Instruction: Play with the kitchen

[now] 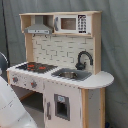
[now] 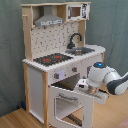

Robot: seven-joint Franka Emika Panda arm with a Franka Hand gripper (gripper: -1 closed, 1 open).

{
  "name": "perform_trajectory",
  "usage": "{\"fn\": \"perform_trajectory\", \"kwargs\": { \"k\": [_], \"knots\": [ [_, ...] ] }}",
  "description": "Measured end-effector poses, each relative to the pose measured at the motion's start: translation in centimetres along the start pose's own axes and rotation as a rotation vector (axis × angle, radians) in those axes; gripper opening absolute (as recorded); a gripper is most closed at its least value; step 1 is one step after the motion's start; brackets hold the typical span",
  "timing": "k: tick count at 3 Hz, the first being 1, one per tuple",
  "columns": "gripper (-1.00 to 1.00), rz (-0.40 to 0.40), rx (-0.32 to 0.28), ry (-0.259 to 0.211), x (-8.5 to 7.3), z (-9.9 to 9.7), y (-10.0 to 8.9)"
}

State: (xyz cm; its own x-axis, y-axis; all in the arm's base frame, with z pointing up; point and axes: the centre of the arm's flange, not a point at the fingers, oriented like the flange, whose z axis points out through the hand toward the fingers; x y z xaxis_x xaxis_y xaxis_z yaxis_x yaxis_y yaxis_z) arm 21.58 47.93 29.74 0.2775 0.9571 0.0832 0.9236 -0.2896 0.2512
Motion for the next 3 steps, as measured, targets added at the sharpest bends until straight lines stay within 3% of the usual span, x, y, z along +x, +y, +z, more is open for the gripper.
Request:
{"fn": "perform_trajectory", "kwargs": {
  "k": [2,3],
  "knots": [
    [-1.0,0.046,-0.032,-0.001,-0.09,-1.47,1.06],
    [1.0,0.047,-0.039,-0.001,-0.11,-1.7,1.22]
  ]
}}
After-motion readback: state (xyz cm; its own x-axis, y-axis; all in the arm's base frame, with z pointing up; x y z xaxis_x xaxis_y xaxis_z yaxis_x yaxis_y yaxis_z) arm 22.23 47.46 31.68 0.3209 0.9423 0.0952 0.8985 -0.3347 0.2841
